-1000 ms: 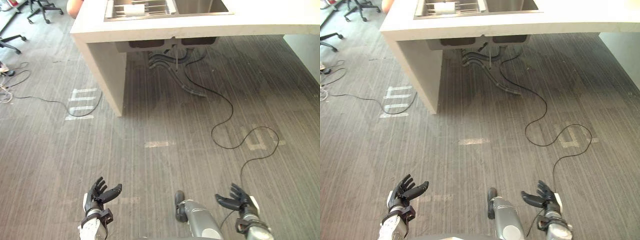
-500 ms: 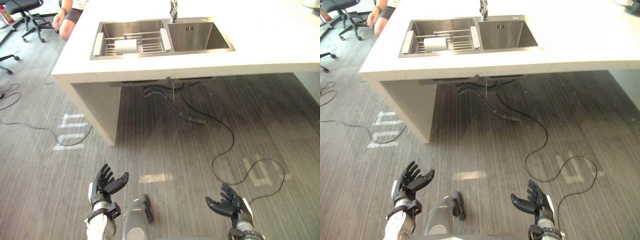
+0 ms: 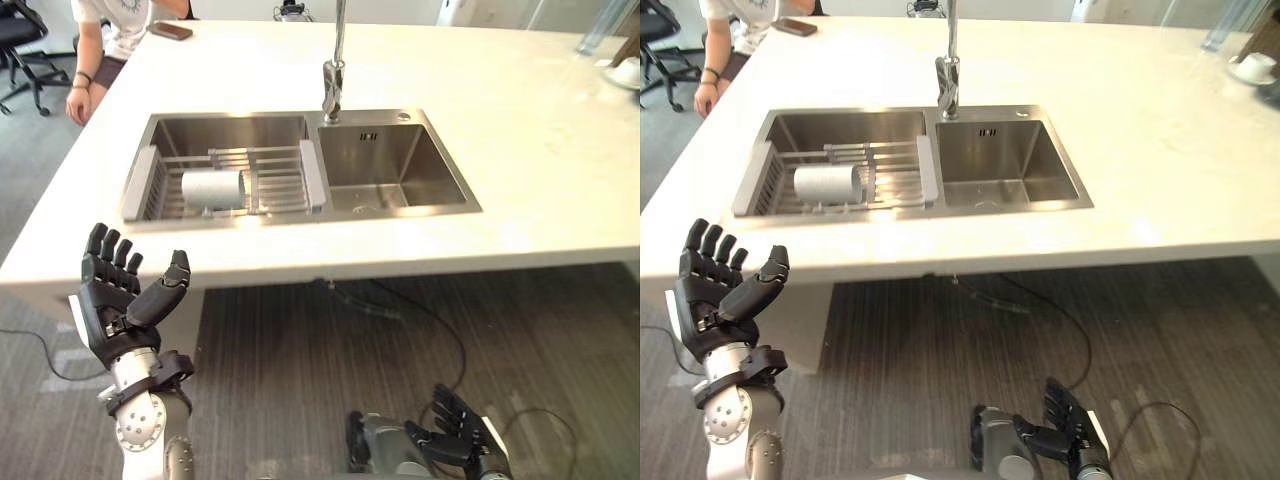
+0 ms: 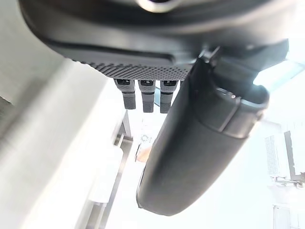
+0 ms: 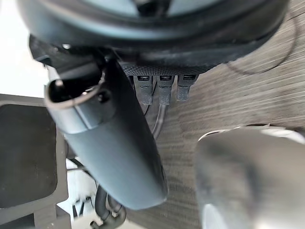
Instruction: Walk over to the sink, pick up the cup, carry it to the dishwasher, place the cup inside the dishwasher, then close the dishwasher door
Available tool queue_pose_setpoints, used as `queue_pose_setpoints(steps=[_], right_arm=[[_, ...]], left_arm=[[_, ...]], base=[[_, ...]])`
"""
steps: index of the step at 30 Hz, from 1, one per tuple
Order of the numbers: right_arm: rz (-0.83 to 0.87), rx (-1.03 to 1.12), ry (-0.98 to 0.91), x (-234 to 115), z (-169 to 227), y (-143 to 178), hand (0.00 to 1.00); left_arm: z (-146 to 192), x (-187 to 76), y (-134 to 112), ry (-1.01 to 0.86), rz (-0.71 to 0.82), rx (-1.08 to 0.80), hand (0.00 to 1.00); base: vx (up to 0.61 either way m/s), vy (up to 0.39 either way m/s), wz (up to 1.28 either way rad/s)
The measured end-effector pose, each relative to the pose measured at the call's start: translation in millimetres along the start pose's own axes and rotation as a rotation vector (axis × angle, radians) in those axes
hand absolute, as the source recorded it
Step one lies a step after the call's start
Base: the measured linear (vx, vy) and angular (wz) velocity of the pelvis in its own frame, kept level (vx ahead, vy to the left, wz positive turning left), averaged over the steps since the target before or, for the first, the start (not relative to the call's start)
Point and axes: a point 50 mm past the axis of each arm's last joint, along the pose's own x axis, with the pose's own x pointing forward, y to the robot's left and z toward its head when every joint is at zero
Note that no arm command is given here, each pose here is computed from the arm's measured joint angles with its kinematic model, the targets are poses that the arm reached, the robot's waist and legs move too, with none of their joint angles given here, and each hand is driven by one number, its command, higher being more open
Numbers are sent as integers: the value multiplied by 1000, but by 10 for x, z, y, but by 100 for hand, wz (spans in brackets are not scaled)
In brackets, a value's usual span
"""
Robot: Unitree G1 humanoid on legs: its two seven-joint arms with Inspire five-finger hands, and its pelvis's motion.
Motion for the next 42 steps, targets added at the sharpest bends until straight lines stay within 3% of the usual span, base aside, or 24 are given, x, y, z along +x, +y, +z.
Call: queue_pose_setpoints(steps=[3,10,16,25,37,42], right_arm=[[43,14,-28,-2,56,90,90],[64,-17,-115,376,351,359,90],[27,42,-59,367,196,545,90],[11,19,59,417,-49,379,90],[-24,1,235,436,-395,200,90],[-59,-22,264,399,-442,54,90]], left_arm=[[221,57,-178,-120,-38,-73,90],[443,-12,-132,-214,-37,-78,90],[476,140,-186,-205,-227,121,90],[252,341,-119,-112,-425,386,90],[-212,541,90,97,-543,674,90],[-264,577,39,95,-627,792,90]], base=[[476,-154,78],[299,65,-1],[222,215,0],[57,25,-12],[-70,-34,-4],[-186,-33,-10]])
